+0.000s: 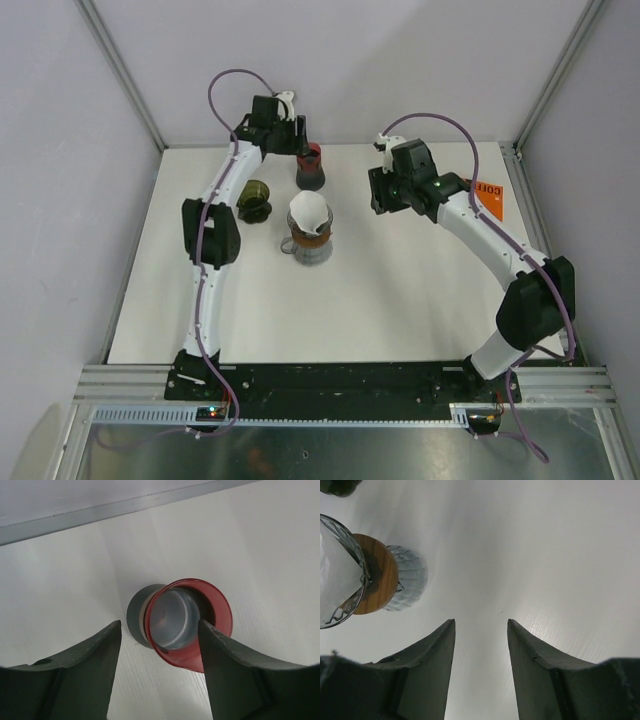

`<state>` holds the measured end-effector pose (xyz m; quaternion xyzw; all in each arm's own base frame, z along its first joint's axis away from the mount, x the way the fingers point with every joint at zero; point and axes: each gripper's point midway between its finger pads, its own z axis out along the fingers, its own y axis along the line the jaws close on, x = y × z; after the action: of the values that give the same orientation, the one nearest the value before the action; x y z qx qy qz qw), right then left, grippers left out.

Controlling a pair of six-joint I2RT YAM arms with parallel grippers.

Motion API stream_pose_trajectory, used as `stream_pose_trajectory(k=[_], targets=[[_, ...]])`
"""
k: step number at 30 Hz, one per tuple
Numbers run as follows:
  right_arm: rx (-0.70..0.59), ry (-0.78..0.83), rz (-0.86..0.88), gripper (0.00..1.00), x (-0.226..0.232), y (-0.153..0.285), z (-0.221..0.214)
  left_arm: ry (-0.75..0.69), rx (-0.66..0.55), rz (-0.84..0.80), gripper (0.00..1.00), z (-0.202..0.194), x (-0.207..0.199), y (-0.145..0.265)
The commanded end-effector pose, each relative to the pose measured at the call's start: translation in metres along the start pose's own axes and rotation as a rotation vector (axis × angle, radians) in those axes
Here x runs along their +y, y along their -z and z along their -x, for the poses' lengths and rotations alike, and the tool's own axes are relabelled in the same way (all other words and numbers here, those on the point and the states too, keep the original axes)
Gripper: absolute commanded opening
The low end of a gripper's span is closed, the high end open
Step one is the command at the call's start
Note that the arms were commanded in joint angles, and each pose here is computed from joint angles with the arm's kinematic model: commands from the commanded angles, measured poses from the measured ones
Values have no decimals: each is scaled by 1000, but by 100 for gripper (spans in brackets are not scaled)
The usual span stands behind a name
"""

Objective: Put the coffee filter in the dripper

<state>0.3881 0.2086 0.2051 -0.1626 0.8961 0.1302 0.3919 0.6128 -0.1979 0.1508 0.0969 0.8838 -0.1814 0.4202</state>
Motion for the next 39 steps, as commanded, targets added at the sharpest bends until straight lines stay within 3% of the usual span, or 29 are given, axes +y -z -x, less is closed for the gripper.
stream_pose_trajectory(k=[1, 6, 13, 21, 27, 39], targets=[[-48, -4, 2, 51, 2, 6, 25, -85, -77, -8, 66, 28, -18, 9], [-39, 10, -3, 51, 3, 2, 26, -102, -48, 41, 60, 14, -5, -3], [-14, 25, -12, 51, 0, -3, 16, -142, -27, 89, 43, 4, 9, -14], [-14, 38, -16, 52, -2, 0, 15, -152, -47, 120, 3, 11, 14, -14], [-19, 37, -14, 52, 0, 3, 16, -153, -146, 90, 0, 54, -4, 20], [-109, 1, -77, 52, -15, 39, 28, -203, -380, 37, 0, 144, -51, 144]])
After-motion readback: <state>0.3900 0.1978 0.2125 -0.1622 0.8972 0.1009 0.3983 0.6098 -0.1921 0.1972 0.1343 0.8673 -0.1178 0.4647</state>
